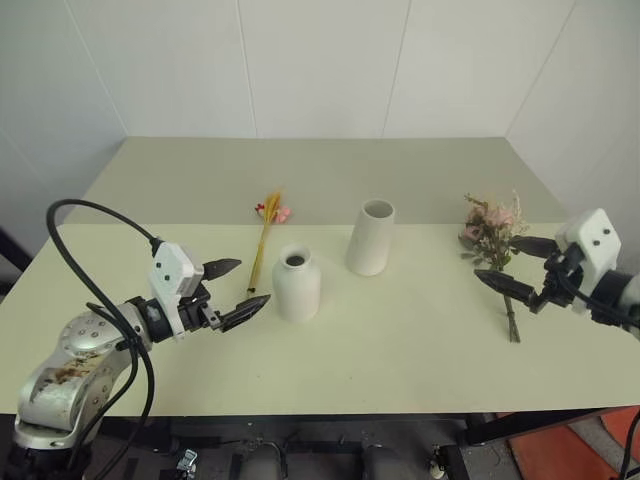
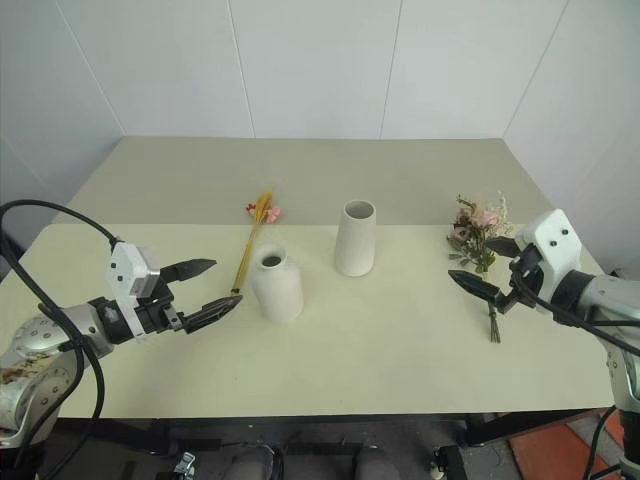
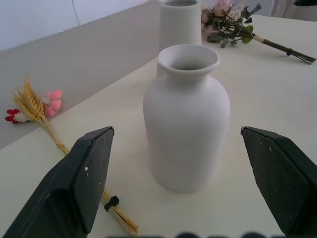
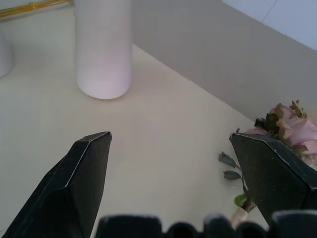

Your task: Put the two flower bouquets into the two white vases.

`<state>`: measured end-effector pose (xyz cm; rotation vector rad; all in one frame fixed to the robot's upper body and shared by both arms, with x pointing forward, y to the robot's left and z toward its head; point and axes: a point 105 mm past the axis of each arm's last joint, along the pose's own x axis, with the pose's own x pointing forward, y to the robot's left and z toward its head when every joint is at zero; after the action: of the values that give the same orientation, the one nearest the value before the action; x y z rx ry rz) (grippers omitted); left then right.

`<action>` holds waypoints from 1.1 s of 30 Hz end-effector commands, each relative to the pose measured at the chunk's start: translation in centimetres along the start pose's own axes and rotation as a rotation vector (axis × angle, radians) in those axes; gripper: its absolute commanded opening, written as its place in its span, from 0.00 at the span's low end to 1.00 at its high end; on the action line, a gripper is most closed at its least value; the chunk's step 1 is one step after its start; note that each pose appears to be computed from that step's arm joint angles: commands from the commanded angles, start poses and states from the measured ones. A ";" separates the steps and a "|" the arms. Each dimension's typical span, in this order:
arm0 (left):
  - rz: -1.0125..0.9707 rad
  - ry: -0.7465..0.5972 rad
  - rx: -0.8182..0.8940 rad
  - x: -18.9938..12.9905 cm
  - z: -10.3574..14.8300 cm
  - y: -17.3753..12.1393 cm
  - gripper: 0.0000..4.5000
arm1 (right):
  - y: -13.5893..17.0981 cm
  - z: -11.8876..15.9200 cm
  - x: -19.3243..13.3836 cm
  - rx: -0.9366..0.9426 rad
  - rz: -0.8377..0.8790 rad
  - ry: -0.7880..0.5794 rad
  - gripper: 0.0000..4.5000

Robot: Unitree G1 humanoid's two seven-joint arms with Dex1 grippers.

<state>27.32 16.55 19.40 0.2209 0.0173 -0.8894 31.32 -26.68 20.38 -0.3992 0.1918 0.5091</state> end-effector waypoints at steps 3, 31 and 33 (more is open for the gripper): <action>-0.153 -0.084 0.019 -0.1 5.1 -0.3 0.99 | -2.5 -1.7 0.3 0.098 -0.155 0.271 1.00; -0.166 -0.118 0.011 1.0 6.7 1.0 1.00 | -6.9 -7.3 6.2 0.288 -0.259 0.660 0.51; -0.164 -0.118 0.011 0.9 6.7 1.0 1.00 | -6.7 -7.6 6.3 0.304 -0.253 0.669 0.35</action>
<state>28.65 15.10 24.86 0.1489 -0.0256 -1.0682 39.23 -32.23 12.95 -0.2709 0.8699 0.0812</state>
